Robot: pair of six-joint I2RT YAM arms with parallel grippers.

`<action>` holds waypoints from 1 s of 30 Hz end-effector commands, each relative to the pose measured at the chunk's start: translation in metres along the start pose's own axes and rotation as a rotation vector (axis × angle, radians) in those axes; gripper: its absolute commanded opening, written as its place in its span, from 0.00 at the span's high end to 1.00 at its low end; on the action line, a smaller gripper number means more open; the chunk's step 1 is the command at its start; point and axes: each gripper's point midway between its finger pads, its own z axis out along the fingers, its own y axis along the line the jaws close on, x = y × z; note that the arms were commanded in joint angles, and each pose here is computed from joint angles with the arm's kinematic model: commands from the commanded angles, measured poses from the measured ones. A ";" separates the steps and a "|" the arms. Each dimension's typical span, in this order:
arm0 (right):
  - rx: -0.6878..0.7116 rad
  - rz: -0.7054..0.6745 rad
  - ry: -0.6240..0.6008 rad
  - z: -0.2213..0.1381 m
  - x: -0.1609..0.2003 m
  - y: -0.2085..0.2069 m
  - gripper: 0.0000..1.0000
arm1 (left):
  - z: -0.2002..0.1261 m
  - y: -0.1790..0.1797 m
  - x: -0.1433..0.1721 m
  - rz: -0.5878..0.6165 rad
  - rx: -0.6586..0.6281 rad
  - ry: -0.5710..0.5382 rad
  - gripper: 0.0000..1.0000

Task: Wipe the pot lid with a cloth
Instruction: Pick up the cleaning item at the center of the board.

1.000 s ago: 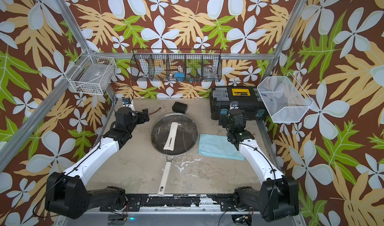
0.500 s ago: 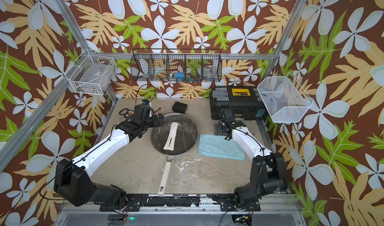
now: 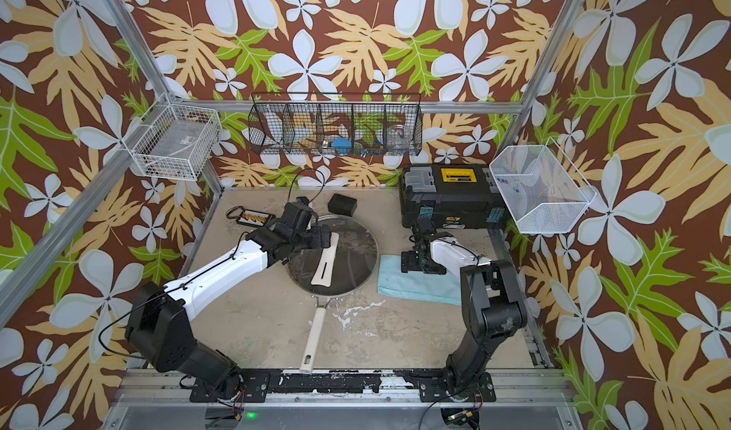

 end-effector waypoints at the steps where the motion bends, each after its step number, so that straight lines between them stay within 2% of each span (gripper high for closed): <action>1: -0.009 0.006 0.019 0.005 0.005 0.002 0.00 | 0.001 -0.008 0.004 0.011 0.015 0.027 0.03; 9: 0.027 -0.004 0.073 0.021 0.024 -0.006 0.00 | 0.008 -0.023 0.024 0.074 0.015 0.102 0.06; 10: 0.031 -0.007 0.079 0.023 0.026 -0.006 0.04 | 0.008 -0.025 0.026 0.080 0.015 0.106 0.07; 14: 0.007 -0.005 0.119 0.033 0.038 -0.002 0.31 | 0.008 -0.030 0.032 0.113 0.006 0.126 0.08; 22: 0.013 -0.006 0.137 0.039 0.046 -0.004 0.68 | 0.009 -0.030 0.040 0.160 -0.020 0.142 0.10; 26: 0.011 -0.021 0.124 0.037 0.043 -0.004 1.00 | 0.009 -0.028 0.046 0.183 -0.040 0.153 0.12; 30: 0.011 -0.045 0.107 0.030 0.039 -0.005 1.00 | 0.009 -0.024 0.049 0.203 -0.062 0.161 0.15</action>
